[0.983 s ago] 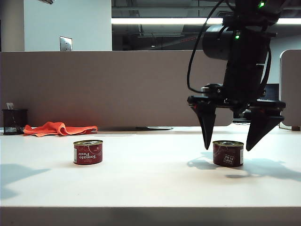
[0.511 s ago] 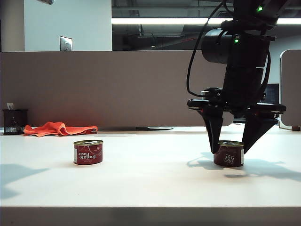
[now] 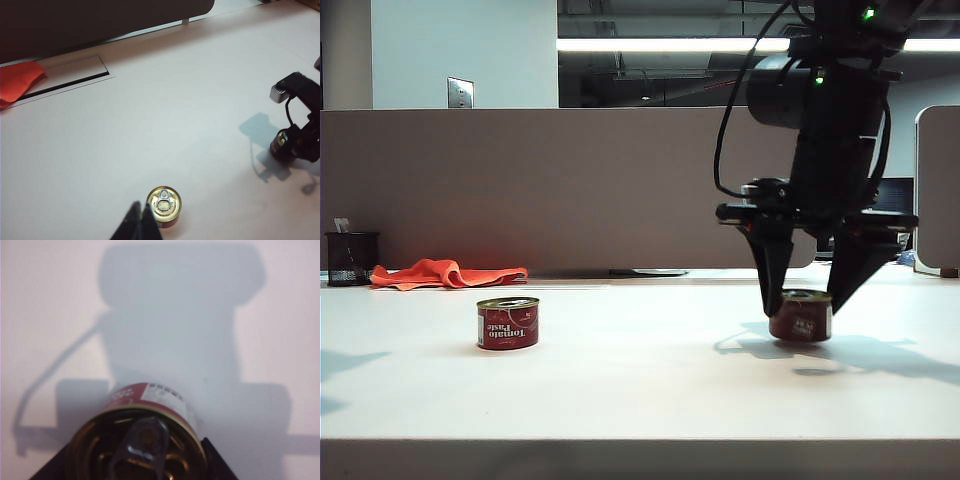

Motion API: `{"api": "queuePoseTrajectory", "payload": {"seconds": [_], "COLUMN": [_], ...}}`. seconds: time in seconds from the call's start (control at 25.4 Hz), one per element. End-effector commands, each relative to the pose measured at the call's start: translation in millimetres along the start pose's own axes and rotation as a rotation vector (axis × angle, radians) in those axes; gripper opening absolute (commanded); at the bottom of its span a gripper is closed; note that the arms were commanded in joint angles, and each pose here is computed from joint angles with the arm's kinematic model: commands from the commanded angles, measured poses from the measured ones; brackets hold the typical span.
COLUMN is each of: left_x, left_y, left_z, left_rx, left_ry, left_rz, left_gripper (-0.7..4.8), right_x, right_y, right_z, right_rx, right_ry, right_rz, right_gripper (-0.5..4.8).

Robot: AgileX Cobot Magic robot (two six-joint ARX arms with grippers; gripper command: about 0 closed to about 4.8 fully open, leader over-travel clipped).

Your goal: Stack a can of tomatoes on the right onto the can of tomatoes on the left.

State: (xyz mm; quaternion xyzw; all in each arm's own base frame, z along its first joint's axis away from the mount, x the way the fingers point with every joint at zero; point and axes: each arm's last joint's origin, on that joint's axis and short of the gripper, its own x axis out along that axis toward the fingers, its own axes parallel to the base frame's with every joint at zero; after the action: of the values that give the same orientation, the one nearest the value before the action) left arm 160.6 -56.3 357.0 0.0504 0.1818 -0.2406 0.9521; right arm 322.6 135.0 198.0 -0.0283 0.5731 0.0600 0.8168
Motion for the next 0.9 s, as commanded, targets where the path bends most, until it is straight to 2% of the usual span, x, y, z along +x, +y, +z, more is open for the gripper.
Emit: {"api": "queuePoseTrajectory", "payload": {"seconds": [0.04, 0.31, 0.43, 0.67, 0.9], "left_x": [-1.9, -3.1, -3.0, -3.2, -3.4], "left_y": [-0.1, -0.4, -0.4, -0.6, -0.8], "left_z": [-2.4, -3.7, -4.4, -5.9, -8.4], "left_rx": [0.028, 0.037, 0.036, 0.033, 0.028], "left_ry": [0.041, 0.065, 0.072, 0.088, 0.113], "left_rz": [0.001, -0.002, -0.002, -0.004, -0.006], "left_gripper": [-0.05, -0.05, -0.05, -0.05, -0.05], "right_x": [-15.3, -72.2, -100.6, -93.2, -60.7], "right_y": [3.2, 39.2, 79.1, 124.3, 171.0], "right_z": [12.4, 47.7, 59.2, 71.8, 72.5], "right_rx": [-0.005, -0.062, -0.140, -0.238, -0.372], "right_ry": [-0.045, -0.221, -0.325, -0.310, -0.258], "right_rz": [0.012, 0.145, 0.219, 0.250, 0.262], "right_gripper": [2.60, 2.60, 2.61, 2.61, 2.61]}}
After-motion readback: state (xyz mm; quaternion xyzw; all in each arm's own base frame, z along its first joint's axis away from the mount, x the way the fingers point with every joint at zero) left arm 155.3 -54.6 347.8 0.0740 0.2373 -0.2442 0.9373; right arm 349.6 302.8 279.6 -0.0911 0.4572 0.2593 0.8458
